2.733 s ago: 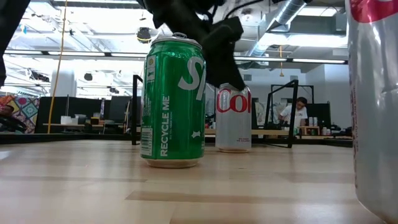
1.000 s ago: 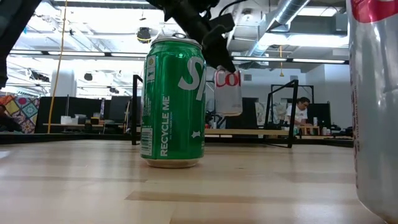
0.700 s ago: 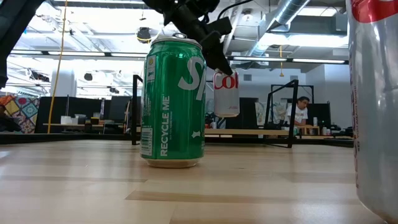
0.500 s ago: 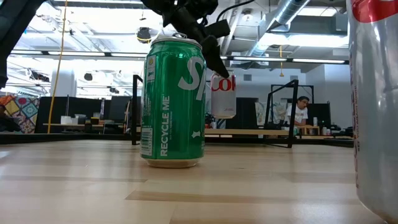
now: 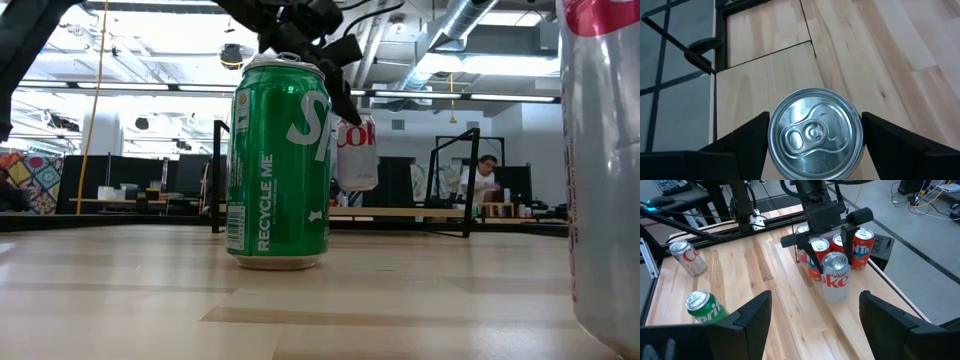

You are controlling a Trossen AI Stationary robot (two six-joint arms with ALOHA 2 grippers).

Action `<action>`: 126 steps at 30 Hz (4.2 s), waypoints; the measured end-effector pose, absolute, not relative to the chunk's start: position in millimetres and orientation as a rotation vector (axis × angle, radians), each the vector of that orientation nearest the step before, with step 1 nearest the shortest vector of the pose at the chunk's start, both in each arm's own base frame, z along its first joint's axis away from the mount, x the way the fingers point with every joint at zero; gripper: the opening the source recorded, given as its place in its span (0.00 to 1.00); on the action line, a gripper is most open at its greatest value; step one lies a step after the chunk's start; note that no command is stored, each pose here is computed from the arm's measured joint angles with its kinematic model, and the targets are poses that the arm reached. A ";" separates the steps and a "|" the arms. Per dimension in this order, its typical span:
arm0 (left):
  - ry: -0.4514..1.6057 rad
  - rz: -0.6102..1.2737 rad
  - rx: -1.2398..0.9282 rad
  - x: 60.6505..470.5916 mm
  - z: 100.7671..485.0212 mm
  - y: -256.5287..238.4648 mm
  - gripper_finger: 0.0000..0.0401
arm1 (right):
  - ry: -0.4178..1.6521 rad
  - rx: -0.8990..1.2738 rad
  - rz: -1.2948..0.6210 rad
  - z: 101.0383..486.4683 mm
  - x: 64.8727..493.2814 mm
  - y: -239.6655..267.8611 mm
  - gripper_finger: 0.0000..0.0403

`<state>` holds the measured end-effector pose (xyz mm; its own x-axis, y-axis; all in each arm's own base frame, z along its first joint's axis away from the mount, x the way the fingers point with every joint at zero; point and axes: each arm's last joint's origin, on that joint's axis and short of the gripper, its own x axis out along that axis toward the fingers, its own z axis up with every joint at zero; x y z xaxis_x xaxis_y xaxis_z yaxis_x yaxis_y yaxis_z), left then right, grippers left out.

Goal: Place canned beverage on shelf
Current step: Put the top right silver soda can on the shelf

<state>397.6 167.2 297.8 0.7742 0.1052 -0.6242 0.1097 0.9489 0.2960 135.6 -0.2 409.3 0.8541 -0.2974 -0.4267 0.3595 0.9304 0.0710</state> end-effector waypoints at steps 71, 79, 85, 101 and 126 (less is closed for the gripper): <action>0.687 0.120 0.382 394.6 306.1 173.9 0.84 | 0.520 0.191 -0.310 396.6 156.9 14.6 0.69; 0.543 0.151 0.368 370.5 383.8 137.6 0.84 | 0.591 0.012 -0.464 380.3 200.1 2.5 0.69; 0.368 0.169 0.332 333.0 453.6 94.8 0.84 | 0.563 -0.068 -0.416 369.2 248.6 -26.6 0.69; 0.270 0.092 0.239 237.7 510.2 27.0 0.84 | 0.721 -0.136 -0.303 303.9 310.4 -107.7 0.77; 0.348 0.116 0.181 246.2 499.3 28.7 0.84 | 0.797 -0.084 -0.337 255.2 332.7 -152.4 0.84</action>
<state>246.2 28.7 499.3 0.9335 0.1443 -0.3283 -0.0822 0.9772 0.1957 332.7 -152.4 255.2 0.6489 -0.3275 -0.6868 0.2650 0.9434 -0.1995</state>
